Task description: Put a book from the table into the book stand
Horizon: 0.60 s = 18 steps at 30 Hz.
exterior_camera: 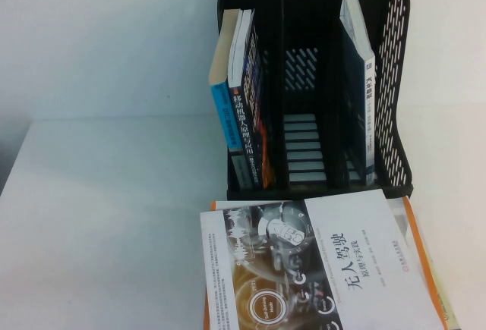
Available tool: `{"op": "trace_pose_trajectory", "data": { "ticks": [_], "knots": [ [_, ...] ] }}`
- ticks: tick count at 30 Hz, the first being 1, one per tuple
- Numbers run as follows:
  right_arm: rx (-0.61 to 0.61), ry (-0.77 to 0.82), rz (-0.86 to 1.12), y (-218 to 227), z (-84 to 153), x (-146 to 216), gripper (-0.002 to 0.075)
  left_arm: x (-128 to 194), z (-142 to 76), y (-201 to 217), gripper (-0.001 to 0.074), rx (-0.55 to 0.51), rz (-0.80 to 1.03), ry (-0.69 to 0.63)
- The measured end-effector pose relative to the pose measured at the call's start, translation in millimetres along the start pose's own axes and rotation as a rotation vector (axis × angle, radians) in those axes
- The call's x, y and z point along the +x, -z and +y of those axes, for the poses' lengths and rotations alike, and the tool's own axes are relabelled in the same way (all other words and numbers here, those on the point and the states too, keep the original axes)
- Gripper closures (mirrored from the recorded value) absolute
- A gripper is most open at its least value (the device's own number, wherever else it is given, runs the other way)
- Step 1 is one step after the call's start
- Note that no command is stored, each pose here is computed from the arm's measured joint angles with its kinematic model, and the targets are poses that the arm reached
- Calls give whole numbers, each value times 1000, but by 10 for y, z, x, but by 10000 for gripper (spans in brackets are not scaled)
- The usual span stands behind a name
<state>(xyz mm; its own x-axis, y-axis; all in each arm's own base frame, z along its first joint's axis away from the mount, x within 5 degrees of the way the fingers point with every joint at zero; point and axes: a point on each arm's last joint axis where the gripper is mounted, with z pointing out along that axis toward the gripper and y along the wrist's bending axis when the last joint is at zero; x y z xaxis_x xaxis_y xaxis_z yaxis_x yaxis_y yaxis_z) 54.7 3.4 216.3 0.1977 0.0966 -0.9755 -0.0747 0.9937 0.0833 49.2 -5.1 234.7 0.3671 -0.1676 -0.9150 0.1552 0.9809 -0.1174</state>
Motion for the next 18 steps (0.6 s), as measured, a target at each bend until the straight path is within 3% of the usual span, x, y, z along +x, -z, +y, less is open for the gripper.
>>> {"op": "trace_pose_trajectory", "data": {
  "ticks": [8, 13, 18],
  "knots": [
    [-3, -2, -20, 0, 2, -18, 729, -10, -1, 0, 739, 1, -11, 47],
    [3, -95, -113, 6, -8, -102, 729, -15, 1, 0, 739, 0, -16, 138],
    [12, -127, -9, 0, 9, -236, 729, 25, 1, -13, 739, -54, 210, 270]
  ]
}}
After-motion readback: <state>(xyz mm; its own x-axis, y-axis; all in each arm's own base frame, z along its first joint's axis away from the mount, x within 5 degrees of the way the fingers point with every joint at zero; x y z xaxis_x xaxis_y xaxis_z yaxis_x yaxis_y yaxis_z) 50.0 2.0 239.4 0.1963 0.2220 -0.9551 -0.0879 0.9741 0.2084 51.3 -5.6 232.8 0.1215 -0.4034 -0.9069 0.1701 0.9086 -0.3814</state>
